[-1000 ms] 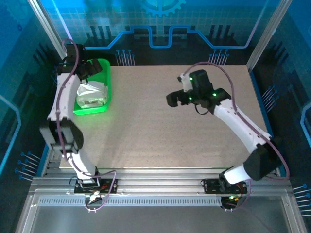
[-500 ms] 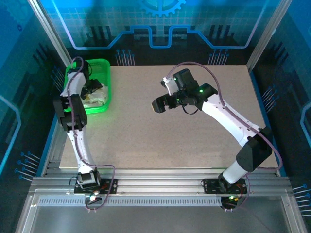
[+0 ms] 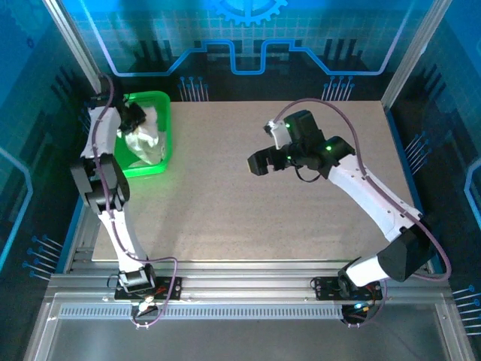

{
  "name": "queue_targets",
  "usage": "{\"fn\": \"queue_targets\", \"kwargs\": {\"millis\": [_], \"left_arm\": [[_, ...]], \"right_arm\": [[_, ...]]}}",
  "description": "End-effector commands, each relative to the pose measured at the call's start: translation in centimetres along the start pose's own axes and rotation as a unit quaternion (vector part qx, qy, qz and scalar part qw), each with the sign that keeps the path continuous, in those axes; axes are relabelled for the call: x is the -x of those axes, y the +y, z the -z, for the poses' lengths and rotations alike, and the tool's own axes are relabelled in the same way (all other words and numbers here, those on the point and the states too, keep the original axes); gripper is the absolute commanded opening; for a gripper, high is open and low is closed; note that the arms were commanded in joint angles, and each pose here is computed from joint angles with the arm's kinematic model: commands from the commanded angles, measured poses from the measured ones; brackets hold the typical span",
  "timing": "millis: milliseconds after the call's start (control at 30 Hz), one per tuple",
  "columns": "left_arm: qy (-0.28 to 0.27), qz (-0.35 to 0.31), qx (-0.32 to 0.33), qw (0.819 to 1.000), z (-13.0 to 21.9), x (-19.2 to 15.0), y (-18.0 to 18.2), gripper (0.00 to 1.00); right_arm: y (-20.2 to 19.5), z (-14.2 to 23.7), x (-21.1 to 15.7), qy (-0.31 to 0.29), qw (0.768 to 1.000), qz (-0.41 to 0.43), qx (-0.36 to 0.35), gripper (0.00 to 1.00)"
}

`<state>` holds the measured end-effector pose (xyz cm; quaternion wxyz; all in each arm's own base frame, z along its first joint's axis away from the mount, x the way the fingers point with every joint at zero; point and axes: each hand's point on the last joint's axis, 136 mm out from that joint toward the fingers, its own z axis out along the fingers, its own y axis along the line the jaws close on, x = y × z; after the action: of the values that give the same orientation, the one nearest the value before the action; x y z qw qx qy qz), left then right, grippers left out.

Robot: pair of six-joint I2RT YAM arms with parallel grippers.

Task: Fold and stack the t-shirts

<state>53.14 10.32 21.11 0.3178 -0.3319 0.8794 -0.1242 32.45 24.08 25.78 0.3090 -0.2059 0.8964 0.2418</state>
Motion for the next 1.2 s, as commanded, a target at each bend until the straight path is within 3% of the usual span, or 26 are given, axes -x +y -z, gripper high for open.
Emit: {"fn": "queue_targets", "kwargs": {"millis": [0, 167, 367, 433, 500, 567, 700, 733, 767, 833, 867, 933, 1167], "left_arm": [[-0.137, -0.090, -0.190, 0.968, 15.5, 3.2, -13.4, 0.00], [-0.134, -0.150, -0.361, 0.911, 25.9, -2.3, -24.8, 0.00], [-0.074, -0.154, -0.475, 0.863, 30.3, -8.5, -31.6, 0.00], [-0.055, -0.150, -0.487, 0.859, 30.4, -9.8, -32.4, 0.00], [-0.036, -0.134, -0.482, 0.865, 29.0, -10.8, -32.3, 0.00], [-0.019, -0.107, -0.456, 0.883, 25.9, -11.9, -30.8, 0.00], [0.025, -0.050, -0.375, 0.925, 16.5, -16.1, -25.6, 0.00], [0.037, -0.038, -0.353, 0.934, 13.4, -17.7, -23.8, 0.10], [0.050, -0.024, -0.331, 0.942, 10.5, -19.3, -21.7, 0.46], [0.086, -0.001, -0.281, 0.956, 6.1, -22.3, -18.1, 0.86], [0.100, 0.008, -0.251, 0.963, 4.5, -23.7, -16.1, 0.98], [0.095, 0.017, -0.228, 0.969, 4.2, -24.5, -14.1, 0.99], [0.078, -0.022, -0.136, 0.987, 8.9, -23.9, -9.7, 0.99]], "right_arm": [[-2.3, 1.0, 0.8, -0.029, 0.998, -0.039, -0.026, 1.00], [-5.3, 2.2, 1.4, -0.064, 0.993, -0.089, -0.050, 1.00], [-9.2, 5.3, 1.5, -0.106, 0.980, -0.146, -0.089, 1.00], [-10.2, 6.2, 1.2, -0.116, 0.976, -0.156, -0.102, 1.00], [-11.0, 6.7, 0.5, -0.120, 0.972, -0.167, -0.111, 1.00], [-11.3, 6.6, -0.3, -0.117, 0.972, -0.169, -0.114, 1.00], [-12.4, 4.7, -2.9, -0.083, 0.973, -0.178, -0.125, 1.00], [-12.7, 3.8, -3.7, -0.071, 0.973, -0.181, -0.125, 1.00], [-12.9, 3.0, -4.5, -0.059, 0.973, -0.185, -0.124, 1.00], [-13.0, 1.4, -6.0, -0.030, 0.974, -0.191, -0.119, 1.00], [-12.9, 0.6, -6.8, -0.011, 0.974, -0.194, -0.113, 1.00], [-11.9, -0.6, -7.6, 0.020, 0.978, -0.187, -0.095, 0.99], [-4.4, -4.5, -11.6, 0.140, 0.984, -0.106, -0.014, 0.96]]}}
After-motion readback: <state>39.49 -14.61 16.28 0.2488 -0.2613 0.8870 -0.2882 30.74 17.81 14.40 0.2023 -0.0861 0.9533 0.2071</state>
